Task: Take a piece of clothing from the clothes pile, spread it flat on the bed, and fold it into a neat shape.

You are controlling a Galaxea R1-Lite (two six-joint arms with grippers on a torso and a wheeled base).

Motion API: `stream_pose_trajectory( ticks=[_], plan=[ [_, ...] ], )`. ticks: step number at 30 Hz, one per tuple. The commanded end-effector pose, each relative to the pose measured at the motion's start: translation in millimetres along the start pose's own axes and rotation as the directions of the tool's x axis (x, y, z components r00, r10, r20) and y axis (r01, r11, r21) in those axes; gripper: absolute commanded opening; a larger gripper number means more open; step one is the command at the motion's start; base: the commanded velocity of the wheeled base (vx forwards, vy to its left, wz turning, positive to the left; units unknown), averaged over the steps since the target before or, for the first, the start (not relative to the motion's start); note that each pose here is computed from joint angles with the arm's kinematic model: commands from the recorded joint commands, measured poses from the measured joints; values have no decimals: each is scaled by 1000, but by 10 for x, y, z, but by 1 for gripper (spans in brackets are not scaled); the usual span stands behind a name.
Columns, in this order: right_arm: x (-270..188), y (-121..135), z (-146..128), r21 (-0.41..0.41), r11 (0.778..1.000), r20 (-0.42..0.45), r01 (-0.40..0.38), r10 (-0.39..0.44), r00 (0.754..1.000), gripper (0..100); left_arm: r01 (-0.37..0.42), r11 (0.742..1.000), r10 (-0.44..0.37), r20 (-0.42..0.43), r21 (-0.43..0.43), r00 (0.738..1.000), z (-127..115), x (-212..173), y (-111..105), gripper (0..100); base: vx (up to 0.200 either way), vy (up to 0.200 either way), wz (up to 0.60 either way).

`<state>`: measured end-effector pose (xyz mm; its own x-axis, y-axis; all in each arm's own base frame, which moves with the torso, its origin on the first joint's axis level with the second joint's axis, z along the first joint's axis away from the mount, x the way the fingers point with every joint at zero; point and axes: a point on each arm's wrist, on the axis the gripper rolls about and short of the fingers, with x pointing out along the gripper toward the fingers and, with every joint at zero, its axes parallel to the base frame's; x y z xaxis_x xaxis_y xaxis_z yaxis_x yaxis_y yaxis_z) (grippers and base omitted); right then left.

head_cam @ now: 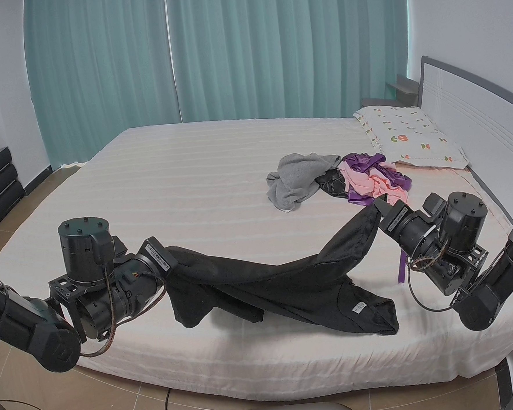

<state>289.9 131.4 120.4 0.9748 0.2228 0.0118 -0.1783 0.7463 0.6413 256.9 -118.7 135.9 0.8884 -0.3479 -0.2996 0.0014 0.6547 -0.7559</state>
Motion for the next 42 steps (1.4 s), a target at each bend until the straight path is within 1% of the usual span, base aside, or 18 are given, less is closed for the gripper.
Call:
stream_pose_trajectory(
  ticks=[1,10,35,39,42],
  plan=[
    [-4,26,-27,1,1000,-2,-12,12,1000,0,9,1000,-9,15,-2,1000,31,-27,-21,0,0,200,0],
    [-5,55,14,16,999,33,-45,44,998,0,10,1000,-10,44,-11,999,120,-37,-11,0,0,200,0],
    [-35,62,2,12,999,23,-48,48,999,0,7,1000,-6,56,-15,998,168,-33,9,0,0,200,0],
    [-49,75,8,13,999,25,-50,50,998,0,-3,1000,3,63,-6,998,169,-39,18,0,0,0,0],
    [-81,75,65,11,999,38,-51,50,998,0,-11,1000,12,69,-9,998,192,-53,46,0,0,0,0]
  ],
)
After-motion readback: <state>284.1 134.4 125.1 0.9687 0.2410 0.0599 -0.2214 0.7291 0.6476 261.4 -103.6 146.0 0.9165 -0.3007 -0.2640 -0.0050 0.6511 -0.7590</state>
